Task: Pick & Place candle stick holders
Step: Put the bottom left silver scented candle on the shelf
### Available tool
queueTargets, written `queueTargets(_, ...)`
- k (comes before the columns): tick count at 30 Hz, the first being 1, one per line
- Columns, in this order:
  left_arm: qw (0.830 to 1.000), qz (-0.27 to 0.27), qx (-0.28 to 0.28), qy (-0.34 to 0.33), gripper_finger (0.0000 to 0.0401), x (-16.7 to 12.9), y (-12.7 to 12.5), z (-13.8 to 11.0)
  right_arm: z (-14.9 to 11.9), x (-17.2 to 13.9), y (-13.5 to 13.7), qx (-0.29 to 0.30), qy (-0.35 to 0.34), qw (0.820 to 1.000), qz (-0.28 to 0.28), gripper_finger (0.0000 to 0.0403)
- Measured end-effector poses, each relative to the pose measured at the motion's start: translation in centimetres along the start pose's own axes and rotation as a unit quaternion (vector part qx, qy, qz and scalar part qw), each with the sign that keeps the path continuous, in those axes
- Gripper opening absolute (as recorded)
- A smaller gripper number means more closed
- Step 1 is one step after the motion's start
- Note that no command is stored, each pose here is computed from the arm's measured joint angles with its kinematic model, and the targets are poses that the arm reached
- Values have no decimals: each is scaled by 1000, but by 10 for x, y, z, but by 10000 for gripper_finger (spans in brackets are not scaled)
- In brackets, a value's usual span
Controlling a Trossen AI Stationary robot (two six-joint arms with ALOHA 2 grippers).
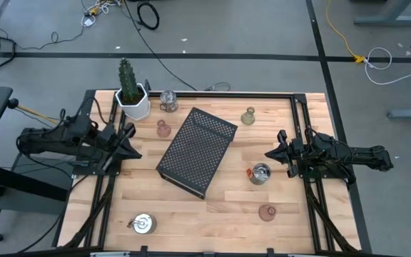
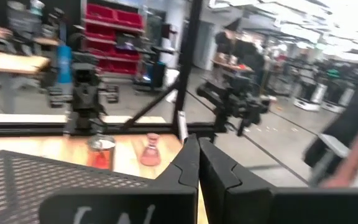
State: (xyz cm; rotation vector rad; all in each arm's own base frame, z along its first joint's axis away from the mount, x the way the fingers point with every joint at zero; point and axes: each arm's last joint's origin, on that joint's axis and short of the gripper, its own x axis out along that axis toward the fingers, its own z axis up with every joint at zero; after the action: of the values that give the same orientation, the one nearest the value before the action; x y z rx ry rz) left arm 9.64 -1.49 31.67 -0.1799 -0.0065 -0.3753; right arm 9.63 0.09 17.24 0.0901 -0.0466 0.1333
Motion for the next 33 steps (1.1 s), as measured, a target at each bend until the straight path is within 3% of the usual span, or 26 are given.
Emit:
queueTargets(12,999,-25,-12,36,3,23,1,26,0,0,0,0,0,1000,0,12)
queueTargets(16,996,-11,-24,84,5,27,0,40,0,0,0,0,0,1000,0,12)
queueTargets(24,982,2,19,188,3,28,-5,65,0,0,0,0,0,1000,0,12)
queueTargets(33,959,58,44,273,3,34,-4,68,0,0,0,0,0,1000,0,12)
